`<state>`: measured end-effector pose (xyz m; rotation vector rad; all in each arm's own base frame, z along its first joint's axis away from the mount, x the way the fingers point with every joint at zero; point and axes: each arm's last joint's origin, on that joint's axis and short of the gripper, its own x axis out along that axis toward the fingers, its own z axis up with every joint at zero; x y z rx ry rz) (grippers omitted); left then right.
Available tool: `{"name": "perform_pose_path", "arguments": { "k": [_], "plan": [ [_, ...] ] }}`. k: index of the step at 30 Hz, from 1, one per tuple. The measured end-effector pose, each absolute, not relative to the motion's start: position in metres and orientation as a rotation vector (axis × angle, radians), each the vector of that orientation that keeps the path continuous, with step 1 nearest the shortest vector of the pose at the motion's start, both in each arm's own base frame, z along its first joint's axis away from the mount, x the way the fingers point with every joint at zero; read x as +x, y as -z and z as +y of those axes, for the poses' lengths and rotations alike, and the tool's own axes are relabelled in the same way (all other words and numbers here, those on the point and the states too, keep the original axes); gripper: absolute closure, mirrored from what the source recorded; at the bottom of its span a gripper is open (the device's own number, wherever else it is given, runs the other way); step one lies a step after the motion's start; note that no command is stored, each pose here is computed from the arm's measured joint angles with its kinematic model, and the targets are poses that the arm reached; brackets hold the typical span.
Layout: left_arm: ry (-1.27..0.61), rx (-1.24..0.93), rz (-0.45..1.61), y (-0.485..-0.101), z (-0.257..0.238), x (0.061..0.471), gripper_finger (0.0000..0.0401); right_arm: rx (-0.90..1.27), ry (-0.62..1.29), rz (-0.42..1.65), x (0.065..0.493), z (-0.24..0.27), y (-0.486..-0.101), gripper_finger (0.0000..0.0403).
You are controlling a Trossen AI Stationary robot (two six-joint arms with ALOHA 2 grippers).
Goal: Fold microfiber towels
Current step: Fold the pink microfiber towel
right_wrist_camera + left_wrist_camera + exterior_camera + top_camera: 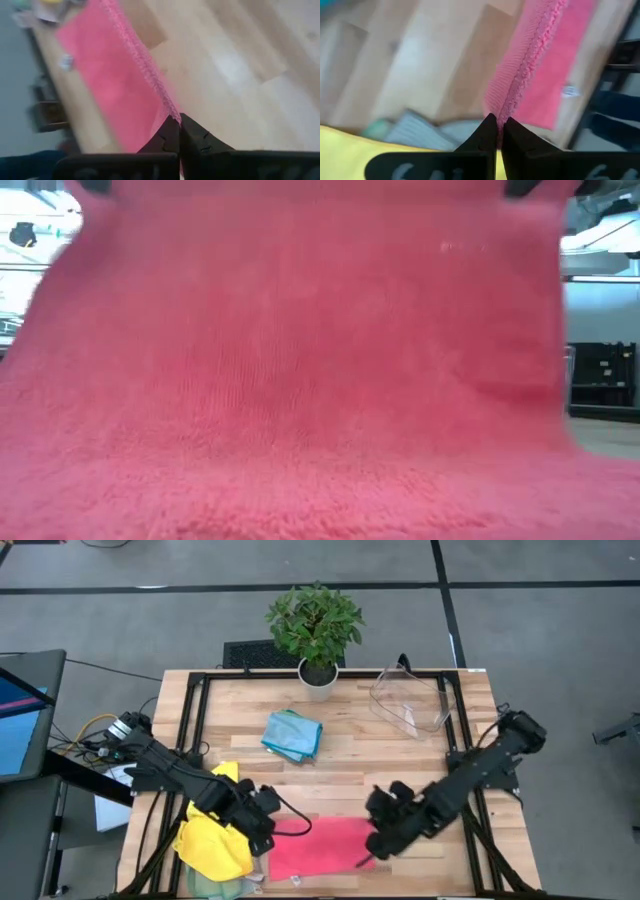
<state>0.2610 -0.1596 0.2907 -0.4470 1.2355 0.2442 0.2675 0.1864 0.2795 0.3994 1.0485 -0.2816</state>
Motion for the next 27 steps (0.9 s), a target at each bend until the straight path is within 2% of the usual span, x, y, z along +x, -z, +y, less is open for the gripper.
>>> {"name": "perform_pose_path", "arguments": {
  "k": [6,10,15,19,27],
  "plan": [
    [-0.348,-0.292,1.265,-0.269,-0.129,0.266,0.0401,0.246,0.331,1.111,0.287,0.151,-0.270,0.0389],
    [-0.353,-0.205,1.275,-0.265,-0.111,0.272,0.0401,0.165,0.388,1.094,0.295,0.129,-0.272,0.0385],
    [-0.392,-0.174,1.300,-0.263,-0.092,0.276,0.0401,0.111,0.404,1.107,0.299,0.111,-0.274,0.0388],
    [-0.402,-0.239,1.314,-0.263,-0.089,0.277,0.0401,0.103,0.372,1.099,0.297,0.121,-0.274,0.0384],
    [-0.346,-0.305,1.277,-0.264,-0.116,0.272,0.0401,0.115,0.341,1.052,0.285,0.158,-0.270,0.0386]
  ]
}}
